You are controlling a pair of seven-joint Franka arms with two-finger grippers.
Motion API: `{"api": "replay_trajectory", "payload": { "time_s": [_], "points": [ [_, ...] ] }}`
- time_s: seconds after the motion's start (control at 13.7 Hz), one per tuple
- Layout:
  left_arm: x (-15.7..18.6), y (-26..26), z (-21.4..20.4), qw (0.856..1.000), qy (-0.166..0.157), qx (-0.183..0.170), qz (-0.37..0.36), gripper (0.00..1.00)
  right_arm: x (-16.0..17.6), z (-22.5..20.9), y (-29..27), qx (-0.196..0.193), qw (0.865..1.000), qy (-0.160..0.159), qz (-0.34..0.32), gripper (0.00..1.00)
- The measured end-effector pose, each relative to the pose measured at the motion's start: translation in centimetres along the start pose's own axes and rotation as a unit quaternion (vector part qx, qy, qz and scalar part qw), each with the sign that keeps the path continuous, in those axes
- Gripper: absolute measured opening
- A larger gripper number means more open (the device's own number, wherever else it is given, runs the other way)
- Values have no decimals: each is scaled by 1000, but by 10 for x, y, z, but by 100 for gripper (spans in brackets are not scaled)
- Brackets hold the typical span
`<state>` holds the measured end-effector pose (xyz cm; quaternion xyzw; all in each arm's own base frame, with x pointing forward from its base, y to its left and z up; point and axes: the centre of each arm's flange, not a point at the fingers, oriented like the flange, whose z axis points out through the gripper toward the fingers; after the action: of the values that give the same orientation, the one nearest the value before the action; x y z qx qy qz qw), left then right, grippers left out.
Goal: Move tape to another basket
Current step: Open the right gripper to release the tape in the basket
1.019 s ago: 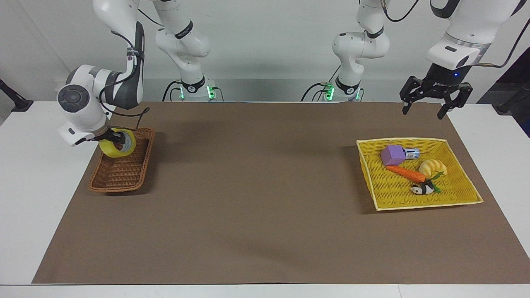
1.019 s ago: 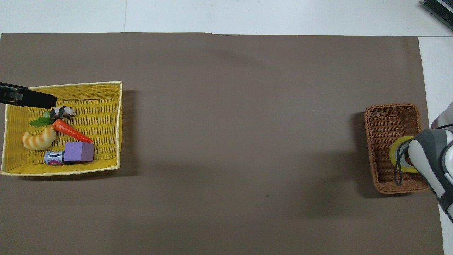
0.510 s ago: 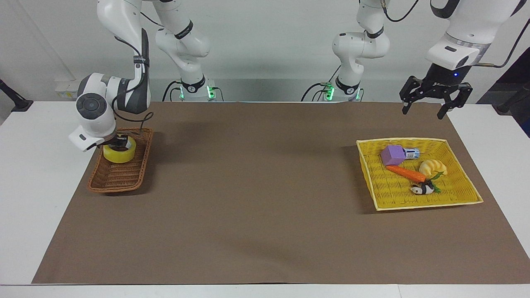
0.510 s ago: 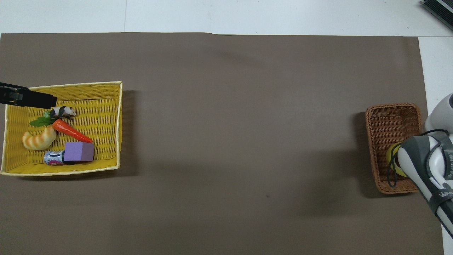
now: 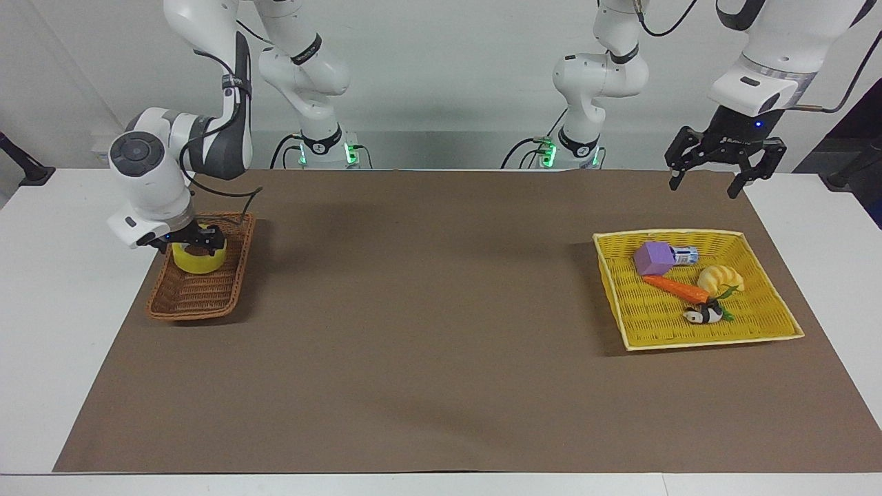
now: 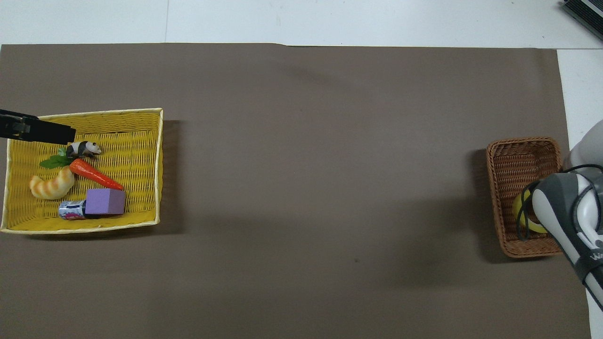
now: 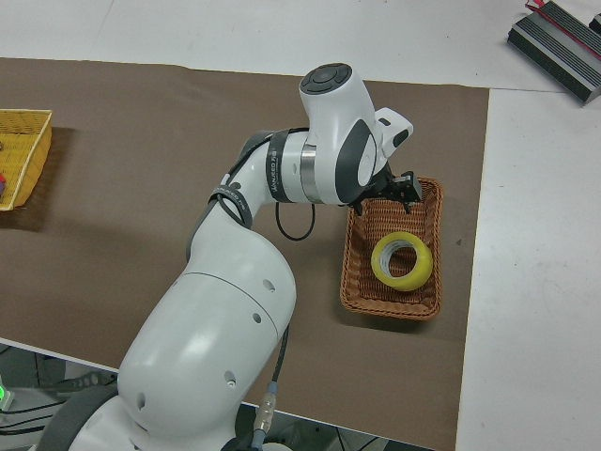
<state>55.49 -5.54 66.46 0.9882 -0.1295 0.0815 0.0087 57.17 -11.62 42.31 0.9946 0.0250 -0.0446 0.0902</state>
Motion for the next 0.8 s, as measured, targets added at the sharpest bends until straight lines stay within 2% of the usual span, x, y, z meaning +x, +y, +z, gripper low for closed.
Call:
{"api": "replay_trajectory", "payload": {
  "time_s": [0.15,0.22,0.44,0.58,0.8],
  "points": [
    [0,0,0,1000,0,0,0,100,14,-37,-10,45,998,44,18,100],
    [0,0,0,1000,0,0,0,100,18,-55,-8,54,996,63,24,100],
    [0,0,0,1000,0,0,0,100,18,-111,1,53,991,114,45,100],
    [0,0,0,1000,0,0,0,100,10,-143,-9,52,990,119,46,100],
    [0,0,0,1000,0,0,0,100,2,-191,-48,58,992,104,46,100]
  ]
}}
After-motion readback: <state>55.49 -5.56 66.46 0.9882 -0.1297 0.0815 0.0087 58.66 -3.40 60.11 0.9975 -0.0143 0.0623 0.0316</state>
